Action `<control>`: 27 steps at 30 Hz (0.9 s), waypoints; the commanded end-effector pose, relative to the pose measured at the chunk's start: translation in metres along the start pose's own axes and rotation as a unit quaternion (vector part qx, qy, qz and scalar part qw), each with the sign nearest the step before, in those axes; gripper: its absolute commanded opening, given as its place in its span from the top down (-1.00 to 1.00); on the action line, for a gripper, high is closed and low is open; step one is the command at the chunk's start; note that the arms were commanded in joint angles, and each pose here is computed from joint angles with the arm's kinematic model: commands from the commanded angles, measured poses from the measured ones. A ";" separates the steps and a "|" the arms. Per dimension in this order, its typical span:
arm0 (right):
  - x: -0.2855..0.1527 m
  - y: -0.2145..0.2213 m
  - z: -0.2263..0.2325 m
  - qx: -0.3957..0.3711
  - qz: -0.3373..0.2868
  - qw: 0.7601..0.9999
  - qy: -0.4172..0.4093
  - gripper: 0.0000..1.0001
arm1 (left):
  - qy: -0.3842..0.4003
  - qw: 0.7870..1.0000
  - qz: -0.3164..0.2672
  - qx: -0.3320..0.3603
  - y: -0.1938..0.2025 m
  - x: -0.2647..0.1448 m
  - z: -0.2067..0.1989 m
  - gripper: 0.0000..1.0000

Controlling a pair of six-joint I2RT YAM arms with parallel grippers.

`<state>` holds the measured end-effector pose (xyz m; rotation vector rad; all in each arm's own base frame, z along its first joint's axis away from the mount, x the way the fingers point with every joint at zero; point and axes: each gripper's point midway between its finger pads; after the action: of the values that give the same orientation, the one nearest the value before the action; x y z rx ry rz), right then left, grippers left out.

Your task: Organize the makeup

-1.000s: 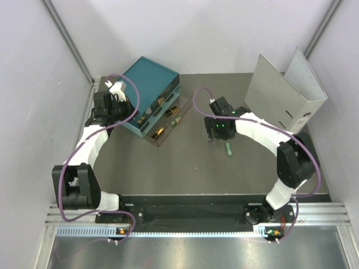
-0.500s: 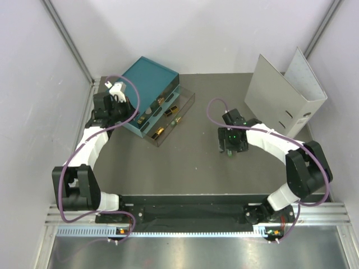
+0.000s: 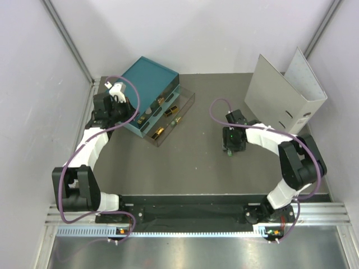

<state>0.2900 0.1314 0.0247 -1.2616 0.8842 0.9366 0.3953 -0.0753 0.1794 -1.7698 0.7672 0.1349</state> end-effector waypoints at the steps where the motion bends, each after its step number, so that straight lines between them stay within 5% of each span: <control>1: 0.012 -0.018 0.011 0.002 -0.013 1.000 -0.022 0.04 | -0.015 0.965 0.239 -0.108 0.140 -0.022 0.000 1.00; 3: 0.014 -0.024 0.016 0.005 -0.016 0.999 -0.029 0.16 | -0.016 0.965 0.240 -0.108 0.140 -0.022 0.000 1.00; 7: 0.010 -0.032 0.023 0.010 -0.021 0.999 -0.039 0.72 | -0.016 0.965 0.238 -0.111 0.139 -0.021 0.000 1.00; 10: 0.006 -0.042 0.030 0.012 -0.029 0.998 -0.047 0.88 | -0.016 0.965 0.237 -0.113 0.140 -0.020 0.000 1.00; 16: -0.009 -0.066 0.048 0.012 -0.050 0.997 -0.064 0.95 | -0.016 0.965 0.237 -0.114 0.139 -0.016 0.001 1.00; 27: -0.050 -0.147 0.154 -0.022 -0.102 0.981 -0.163 0.94 | -0.017 0.964 0.237 -0.116 0.136 -0.011 0.004 1.00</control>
<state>0.3890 0.2315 0.1126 -1.1944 0.5687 0.9470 0.3996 -0.0772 0.1759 -1.7767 0.7869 0.1386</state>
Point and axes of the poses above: each gripper's point midway between its finger pads, its own x axis out along the fingers, its own z axis along the line the jaws close on, y = z × x, and after that the axes turned 1 degree about x, right-handed
